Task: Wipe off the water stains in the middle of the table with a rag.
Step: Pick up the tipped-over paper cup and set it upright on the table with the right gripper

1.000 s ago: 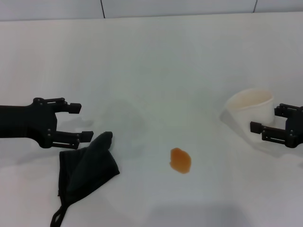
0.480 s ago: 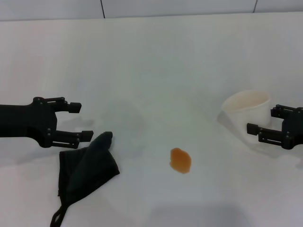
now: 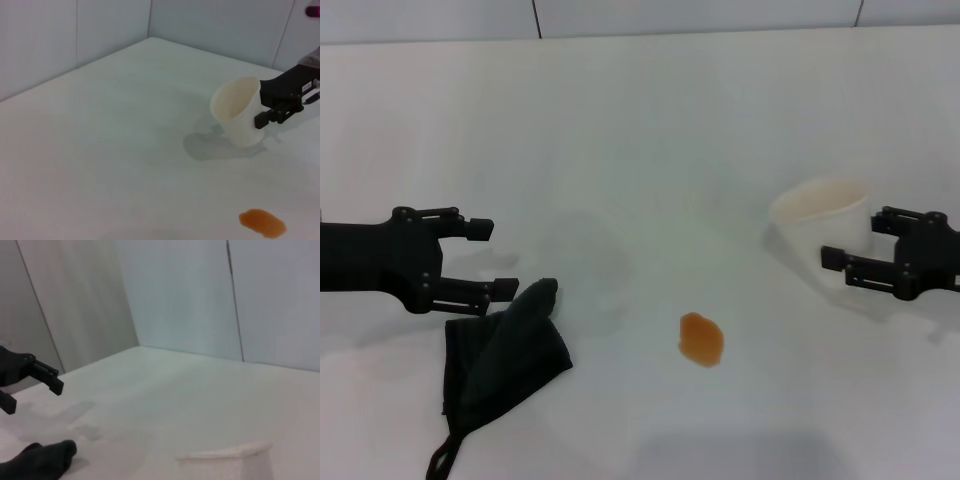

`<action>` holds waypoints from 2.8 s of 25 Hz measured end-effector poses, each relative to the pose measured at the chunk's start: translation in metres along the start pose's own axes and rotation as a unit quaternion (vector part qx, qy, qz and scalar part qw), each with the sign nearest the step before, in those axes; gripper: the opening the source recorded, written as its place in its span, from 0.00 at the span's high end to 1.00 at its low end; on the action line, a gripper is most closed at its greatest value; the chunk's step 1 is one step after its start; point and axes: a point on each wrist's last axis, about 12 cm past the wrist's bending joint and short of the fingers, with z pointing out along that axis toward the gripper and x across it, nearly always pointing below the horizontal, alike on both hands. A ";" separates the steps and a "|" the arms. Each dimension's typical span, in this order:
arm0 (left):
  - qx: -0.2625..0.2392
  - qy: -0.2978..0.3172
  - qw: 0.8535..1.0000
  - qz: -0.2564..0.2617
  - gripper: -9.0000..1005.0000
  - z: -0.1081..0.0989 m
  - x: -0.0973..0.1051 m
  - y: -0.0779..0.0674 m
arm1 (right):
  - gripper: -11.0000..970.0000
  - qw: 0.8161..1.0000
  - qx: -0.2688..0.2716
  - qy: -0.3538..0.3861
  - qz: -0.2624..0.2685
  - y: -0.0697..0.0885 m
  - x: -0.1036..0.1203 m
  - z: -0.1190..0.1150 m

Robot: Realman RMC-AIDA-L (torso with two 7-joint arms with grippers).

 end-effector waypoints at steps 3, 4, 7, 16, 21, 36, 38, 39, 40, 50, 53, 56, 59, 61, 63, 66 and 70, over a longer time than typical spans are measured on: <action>-0.001 0.000 1.000 -0.001 0.12 0.000 0.000 0.000 | 0.30 1.000 -0.003 -0.007 0.000 0.000 0.000 0.004; -0.001 0.000 1.000 -0.001 0.12 0.000 0.000 0.000 | 0.30 1.000 -0.001 -0.009 -0.001 0.000 0.001 0.005; -0.001 0.000 1.000 -0.001 0.12 0.000 0.000 0.000 | 0.30 1.000 0.002 -0.011 0.001 -0.001 0.003 0.005; -0.004 0.002 1.000 -0.001 0.12 0.000 0.001 0.001 | 0.30 1.000 0.015 -0.008 0.018 -0.001 0.010 0.003; -0.004 0.002 1.000 -0.001 0.12 0.000 0.001 0.001 | 0.30 1.000 0.019 -0.007 0.021 -0.001 0.014 0.001; -0.004 0.002 1.000 -0.001 0.12 0.000 0.001 0.001 | 0.30 1.000 0.016 -0.001 0.014 0.002 0.020 -0.001; -0.003 0.002 1.000 -0.001 0.12 0.000 0.001 0.001 | 0.30 1.000 0.016 -0.001 0.013 0.003 0.020 -0.001; -0.003 0.002 1.000 -0.001 0.12 0.000 0.001 0.001 | 0.30 1.000 0.016 -0.001 0.012 0.003 0.021 -0.001; -0.003 0.002 1.000 -0.001 0.12 0.000 0.001 0.001 | 0.30 1.000 0.015 -0.001 0.012 0.003 0.021 -0.002; -0.003 0.002 1.000 0.000 0.12 0.000 0.000 0.001 | 0.26 1.000 0.016 0.001 0.014 0.005 0.025 -0.006; -0.003 0.003 1.000 0.000 0.12 0.000 0.000 0.001 | 0.24 1.000 0.020 0.002 0.017 0.006 0.028 -0.008; -0.002 0.003 1.000 0.000 0.12 0.000 0.000 0.001 | 0.22 0.999 0.026 0.004 0.023 0.007 0.033 -0.013; -0.002 0.003 1.000 0.000 0.12 0.000 0.000 0.000 | 0.20 0.999 0.033 0.005 0.028 0.008 0.038 -0.020; -0.001 0.003 1.000 0.000 0.12 0.000 0.000 0.000 | 0.19 0.999 0.038 0.001 0.026 0.009 0.040 -0.025; -0.001 0.003 1.000 0.000 0.12 0.000 0.000 0.000 | 0.18 0.999 0.039 -0.008 0.023 0.011 0.041 -0.030; 0.001 0.002 1.000 0.000 0.12 0.000 0.000 0.000 | 0.16 0.999 0.033 -0.016 0.019 0.013 0.041 -0.033; 0.001 0.001 1.000 0.000 0.12 0.000 -0.001 0.000 | 0.13 0.999 0.027 -0.008 0.018 0.015 0.043 -0.034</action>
